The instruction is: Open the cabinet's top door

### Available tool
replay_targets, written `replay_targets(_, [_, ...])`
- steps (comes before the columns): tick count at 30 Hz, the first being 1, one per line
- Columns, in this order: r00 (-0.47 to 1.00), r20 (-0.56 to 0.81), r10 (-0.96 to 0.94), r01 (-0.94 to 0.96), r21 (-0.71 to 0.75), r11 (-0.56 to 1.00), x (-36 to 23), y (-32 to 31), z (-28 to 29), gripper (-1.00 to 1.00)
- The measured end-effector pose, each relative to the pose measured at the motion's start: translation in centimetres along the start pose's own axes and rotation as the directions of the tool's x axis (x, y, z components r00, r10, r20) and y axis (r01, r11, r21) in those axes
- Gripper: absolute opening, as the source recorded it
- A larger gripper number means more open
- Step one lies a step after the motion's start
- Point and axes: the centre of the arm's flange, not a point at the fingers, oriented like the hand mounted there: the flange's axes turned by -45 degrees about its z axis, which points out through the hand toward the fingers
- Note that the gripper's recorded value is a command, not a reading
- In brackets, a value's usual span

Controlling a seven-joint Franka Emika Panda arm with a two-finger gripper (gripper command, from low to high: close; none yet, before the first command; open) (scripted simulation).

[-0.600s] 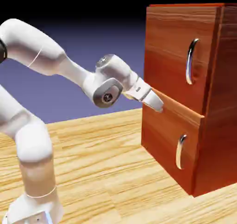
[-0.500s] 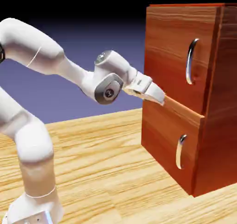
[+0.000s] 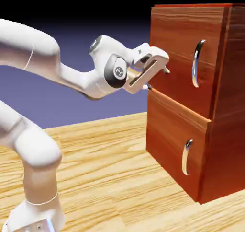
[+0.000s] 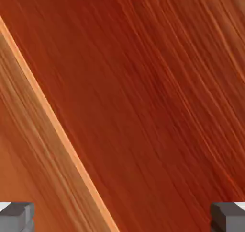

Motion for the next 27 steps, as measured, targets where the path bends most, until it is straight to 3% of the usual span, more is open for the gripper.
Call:
replay_targets(6, [0.949,-0.006,-0.315,0.313,-0.084,0.946,0.0,1.4,-1.4,0.0])
replay_targets(12, [0.808,0.042,-0.588,0.586,-0.162,0.794,-0.8,2.6,-2.4,0.0])
replay_targets(20, [0.517,0.17,-0.839,0.85,-0.216,0.48,-2.8,3.9,-2.7,0.0])
replay_targets(27, [0.205,0.307,-0.929,0.97,-0.189,0.151,-5.3,4.8,-2.1,0.0])
